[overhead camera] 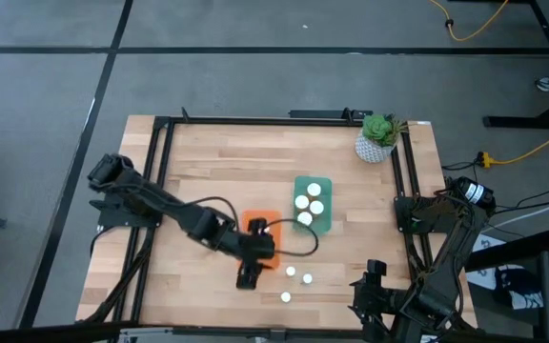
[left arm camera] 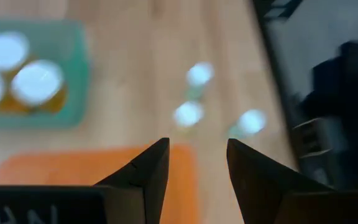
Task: Pick and place medicine bottles into bin by pill shape (circle, oval)
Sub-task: Put the small green tablet bottle into the orange bin
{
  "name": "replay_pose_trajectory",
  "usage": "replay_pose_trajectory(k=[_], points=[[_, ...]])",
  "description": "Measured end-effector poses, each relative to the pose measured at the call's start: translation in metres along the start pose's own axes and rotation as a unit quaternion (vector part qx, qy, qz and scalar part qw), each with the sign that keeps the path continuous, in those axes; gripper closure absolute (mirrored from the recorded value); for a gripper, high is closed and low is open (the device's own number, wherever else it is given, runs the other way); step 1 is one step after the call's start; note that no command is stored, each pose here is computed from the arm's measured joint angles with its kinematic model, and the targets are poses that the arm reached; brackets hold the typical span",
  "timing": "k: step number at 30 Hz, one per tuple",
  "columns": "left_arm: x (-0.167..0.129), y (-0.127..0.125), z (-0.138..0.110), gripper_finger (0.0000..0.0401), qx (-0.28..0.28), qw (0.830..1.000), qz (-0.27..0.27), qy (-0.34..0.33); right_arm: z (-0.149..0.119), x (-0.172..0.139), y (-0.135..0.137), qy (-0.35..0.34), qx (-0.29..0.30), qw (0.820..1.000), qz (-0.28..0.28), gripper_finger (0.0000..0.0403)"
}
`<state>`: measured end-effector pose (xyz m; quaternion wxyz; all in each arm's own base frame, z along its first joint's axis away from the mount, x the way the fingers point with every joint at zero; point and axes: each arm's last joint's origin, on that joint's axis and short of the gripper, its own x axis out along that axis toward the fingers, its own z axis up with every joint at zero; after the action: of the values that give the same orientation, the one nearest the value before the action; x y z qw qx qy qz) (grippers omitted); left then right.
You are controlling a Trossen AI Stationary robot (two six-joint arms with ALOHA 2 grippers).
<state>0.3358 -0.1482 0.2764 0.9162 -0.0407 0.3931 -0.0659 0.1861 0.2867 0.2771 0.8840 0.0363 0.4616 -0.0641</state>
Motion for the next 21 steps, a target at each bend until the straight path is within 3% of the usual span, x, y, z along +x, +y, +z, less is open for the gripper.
replay_pose_trajectory(k=[10,16,21], points=[[-0.002,-0.054,0.0,0.0247,0.028,0.993,-0.063,-0.092,0.0,0.0,0.0,0.0,0.0,1.0,0.0,0.0148],[0.026,-0.07,-0.014,0.0247,0.054,0.994,-0.056,-0.074,0.0,0.0,0.0,0.001,-0.001,1.0,-0.001,0.0148],[0.064,-0.08,-0.01,0.0248,0.063,0.996,-0.057,-0.033,0.0,0.0,0.0,0.001,-0.001,1.0,-0.002,0.0148]])
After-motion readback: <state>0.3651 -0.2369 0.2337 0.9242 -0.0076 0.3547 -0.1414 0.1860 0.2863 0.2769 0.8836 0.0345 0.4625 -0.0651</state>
